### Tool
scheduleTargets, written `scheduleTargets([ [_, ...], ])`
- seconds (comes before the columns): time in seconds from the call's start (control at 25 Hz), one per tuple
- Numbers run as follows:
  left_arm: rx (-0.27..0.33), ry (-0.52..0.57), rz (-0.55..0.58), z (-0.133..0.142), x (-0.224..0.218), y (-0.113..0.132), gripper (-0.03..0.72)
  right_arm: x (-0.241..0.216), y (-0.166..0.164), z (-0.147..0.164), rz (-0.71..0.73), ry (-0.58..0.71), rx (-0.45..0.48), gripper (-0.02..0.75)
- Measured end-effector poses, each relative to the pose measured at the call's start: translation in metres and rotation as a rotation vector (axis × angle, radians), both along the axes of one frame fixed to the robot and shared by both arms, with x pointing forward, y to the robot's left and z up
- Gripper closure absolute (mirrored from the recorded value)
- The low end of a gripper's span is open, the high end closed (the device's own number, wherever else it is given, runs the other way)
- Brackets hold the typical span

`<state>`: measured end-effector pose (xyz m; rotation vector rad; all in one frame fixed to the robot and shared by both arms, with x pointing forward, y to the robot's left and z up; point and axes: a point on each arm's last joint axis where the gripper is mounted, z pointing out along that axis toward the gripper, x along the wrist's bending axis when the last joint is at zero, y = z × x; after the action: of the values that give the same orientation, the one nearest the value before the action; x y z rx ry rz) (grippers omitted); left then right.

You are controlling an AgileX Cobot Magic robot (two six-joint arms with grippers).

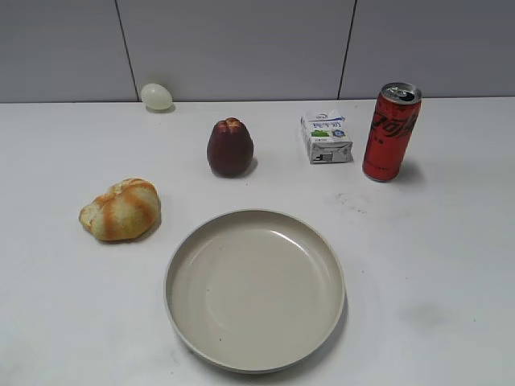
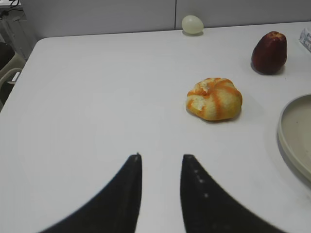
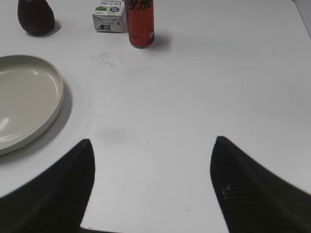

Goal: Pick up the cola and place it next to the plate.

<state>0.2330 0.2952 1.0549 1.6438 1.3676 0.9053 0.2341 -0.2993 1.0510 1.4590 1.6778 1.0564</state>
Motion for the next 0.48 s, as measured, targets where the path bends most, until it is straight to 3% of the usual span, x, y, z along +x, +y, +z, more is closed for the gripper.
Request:
scheduleTargets([
  [0.48,0.000,0.000,0.000,0.0000,0.0000,0.0000,0.470,0.0003,0.0000,0.0013,-0.001,-0.012,0.005,0.149],
])
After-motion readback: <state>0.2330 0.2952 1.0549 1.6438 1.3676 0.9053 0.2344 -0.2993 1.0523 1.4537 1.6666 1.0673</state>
